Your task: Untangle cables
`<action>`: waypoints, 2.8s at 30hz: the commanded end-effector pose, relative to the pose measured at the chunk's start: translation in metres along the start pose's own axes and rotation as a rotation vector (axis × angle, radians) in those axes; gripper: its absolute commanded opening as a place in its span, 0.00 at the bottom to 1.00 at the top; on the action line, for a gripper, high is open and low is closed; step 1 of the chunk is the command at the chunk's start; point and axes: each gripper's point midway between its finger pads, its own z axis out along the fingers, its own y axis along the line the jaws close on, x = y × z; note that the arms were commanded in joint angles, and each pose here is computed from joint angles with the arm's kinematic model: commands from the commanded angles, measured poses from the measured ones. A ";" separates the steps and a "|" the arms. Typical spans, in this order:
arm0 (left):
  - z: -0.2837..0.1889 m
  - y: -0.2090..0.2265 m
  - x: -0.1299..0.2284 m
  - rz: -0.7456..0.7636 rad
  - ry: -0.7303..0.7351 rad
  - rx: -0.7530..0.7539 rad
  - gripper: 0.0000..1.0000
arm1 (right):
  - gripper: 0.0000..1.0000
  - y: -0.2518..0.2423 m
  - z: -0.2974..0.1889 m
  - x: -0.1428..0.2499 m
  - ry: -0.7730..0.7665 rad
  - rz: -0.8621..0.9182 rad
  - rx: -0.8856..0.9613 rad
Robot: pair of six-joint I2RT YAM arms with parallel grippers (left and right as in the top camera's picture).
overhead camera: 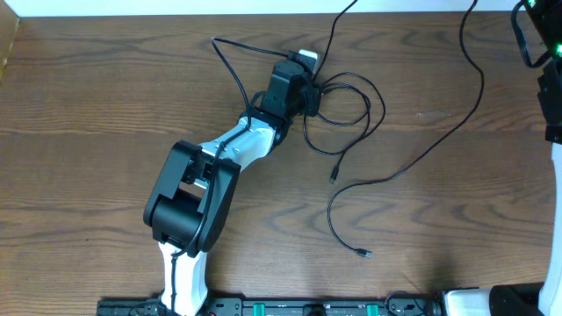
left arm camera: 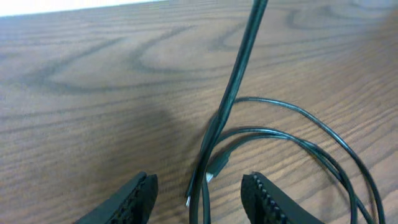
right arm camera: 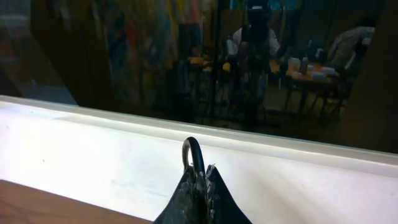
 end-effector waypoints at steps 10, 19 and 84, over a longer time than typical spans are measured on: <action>0.015 0.005 0.011 0.009 0.001 -0.005 0.32 | 0.01 0.004 -0.004 -0.007 -0.015 -0.010 -0.027; 0.011 0.005 0.002 0.009 -0.021 -0.005 0.07 | 0.01 0.003 -0.004 0.003 0.027 -0.003 -0.026; -0.106 -0.224 -0.053 0.123 -0.100 0.634 0.47 | 0.01 -0.210 -0.094 0.062 0.409 -0.291 0.722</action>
